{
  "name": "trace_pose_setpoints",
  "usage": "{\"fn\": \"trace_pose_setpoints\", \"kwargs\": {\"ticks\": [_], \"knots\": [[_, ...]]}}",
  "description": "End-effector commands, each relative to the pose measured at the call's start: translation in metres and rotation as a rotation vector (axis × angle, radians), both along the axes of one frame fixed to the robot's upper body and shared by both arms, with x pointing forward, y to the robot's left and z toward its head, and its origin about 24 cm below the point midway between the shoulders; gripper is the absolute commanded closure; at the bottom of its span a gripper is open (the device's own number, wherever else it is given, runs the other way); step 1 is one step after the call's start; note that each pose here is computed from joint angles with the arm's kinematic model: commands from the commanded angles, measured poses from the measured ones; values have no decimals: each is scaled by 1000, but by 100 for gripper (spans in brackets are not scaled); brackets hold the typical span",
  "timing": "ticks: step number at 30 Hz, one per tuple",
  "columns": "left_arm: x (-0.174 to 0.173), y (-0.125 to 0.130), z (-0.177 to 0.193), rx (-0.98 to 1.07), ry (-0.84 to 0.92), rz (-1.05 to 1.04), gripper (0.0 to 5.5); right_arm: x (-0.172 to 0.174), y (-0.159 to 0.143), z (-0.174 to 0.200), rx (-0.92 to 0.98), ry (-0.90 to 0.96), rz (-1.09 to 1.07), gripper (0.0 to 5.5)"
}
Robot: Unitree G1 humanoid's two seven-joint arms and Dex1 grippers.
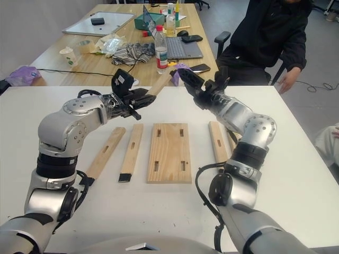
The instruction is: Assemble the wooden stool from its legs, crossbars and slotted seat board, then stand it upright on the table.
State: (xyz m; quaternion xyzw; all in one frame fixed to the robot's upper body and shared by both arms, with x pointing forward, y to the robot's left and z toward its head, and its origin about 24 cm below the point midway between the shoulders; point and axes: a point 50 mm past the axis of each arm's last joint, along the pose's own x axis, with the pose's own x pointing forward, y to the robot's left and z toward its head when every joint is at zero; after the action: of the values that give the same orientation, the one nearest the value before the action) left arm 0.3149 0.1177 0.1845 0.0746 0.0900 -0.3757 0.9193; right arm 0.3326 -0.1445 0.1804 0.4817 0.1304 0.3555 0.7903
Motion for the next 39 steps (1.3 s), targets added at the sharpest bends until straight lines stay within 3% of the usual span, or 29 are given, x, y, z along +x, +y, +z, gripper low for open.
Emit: {"fn": "trace_pose_setpoints", "kwargs": {"ticks": [1,6,26,33,35,39], "knots": [[-6,-4,-3,31,-23,-33,421,-2,8,6,14,13,24,169],[-14,-13,-5,31,-31,-81,421,2,5,-1,-4,65,-18,169],[-13,-17,-9,52,-50,-64,421,4,7,-7,-10,99,-40,503],[-13,-17,-12,65,-44,-65,422,4,8,-6,-19,86,-47,507],[-17,-18,-17,89,-23,-102,367,4,8,-5,-20,76,-48,508],[-16,-18,-18,91,-26,-96,314,4,6,-4,-57,52,-88,508]]}}
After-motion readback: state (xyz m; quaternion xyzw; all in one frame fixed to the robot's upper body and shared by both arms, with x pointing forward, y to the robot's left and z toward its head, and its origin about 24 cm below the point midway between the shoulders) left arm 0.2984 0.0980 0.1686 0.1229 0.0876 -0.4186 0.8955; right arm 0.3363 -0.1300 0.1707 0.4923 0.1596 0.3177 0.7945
